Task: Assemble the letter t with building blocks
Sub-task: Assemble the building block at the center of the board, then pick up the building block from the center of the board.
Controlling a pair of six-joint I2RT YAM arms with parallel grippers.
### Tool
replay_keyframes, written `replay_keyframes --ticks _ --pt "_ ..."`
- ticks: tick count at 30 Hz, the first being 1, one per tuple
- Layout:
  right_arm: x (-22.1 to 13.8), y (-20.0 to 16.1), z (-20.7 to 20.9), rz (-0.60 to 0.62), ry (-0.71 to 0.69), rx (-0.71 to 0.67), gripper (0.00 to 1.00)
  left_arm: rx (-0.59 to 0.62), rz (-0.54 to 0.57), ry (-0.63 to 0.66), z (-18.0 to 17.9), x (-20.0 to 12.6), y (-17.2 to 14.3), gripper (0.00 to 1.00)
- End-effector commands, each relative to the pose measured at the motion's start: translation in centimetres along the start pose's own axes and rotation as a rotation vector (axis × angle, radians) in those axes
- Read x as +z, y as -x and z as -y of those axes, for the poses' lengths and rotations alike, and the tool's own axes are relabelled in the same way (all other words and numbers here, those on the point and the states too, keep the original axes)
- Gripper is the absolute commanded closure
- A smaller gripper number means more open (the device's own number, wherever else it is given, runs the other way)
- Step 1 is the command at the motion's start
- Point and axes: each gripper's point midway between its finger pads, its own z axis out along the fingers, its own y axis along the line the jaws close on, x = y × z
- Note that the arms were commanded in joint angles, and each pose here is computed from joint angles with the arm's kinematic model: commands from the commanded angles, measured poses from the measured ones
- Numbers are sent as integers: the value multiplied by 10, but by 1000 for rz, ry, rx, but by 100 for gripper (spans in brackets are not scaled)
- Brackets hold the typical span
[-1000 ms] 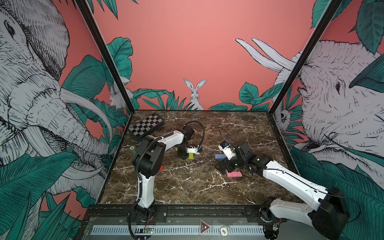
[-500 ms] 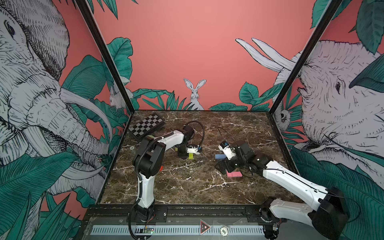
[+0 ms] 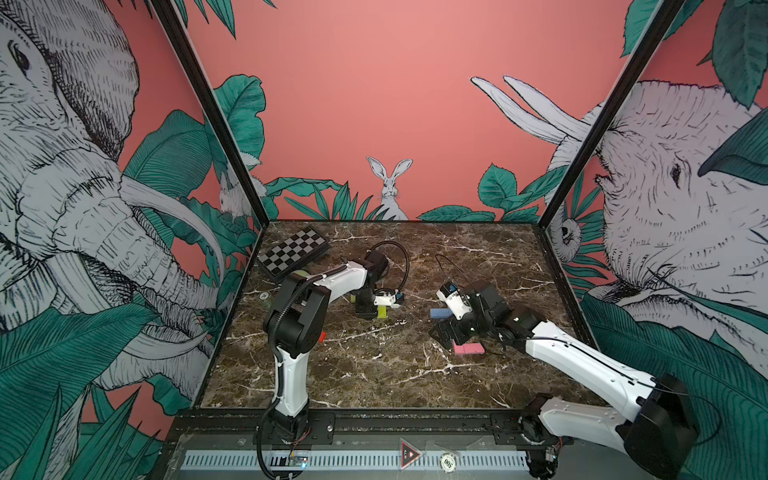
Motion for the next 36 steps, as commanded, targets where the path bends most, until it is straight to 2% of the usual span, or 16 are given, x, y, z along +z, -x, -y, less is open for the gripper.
replay_keyframes --ticks 1,6,8,11,12,13,14,20,28,31,36 --pt "1 -1 0 -4 2 -7 2 21 -25 -37 17 9 -8 41" --pt "2 -1 0 -9 2 -8 1 7 -21 -12 14 5 -9 37" --pt "2 -2 0 -11 2 -7 1 1 -10 -8 13 2 -10 26" --pt "2 -1 1 -10 0 -7 2 -4 4 4 15 -3 -11 25" --pt "1 -1 0 -9 1 -8 1 -7 13 6 16 -6 -11 19" --pt "2 -1 0 -10 1 -7 2 -4 21 10 18 -8 -11 4" --pt "2 -1 0 -10 0 -8 1 -2 25 16 18 -10 -11 1" --pt "1 0 0 -12 0 -7 1 -42 50 107 9 -32 -14 1" --pt "0 0 0 -7 1 -7 2 -275 227 228 -29 -95 -27 2" --pt "0 -1 0 -9 3 -4 2 -285 207 260 -37 -96 -37 5" --pt "1 -2 0 -15 3 -3 2 -274 167 236 -45 -89 -48 13"
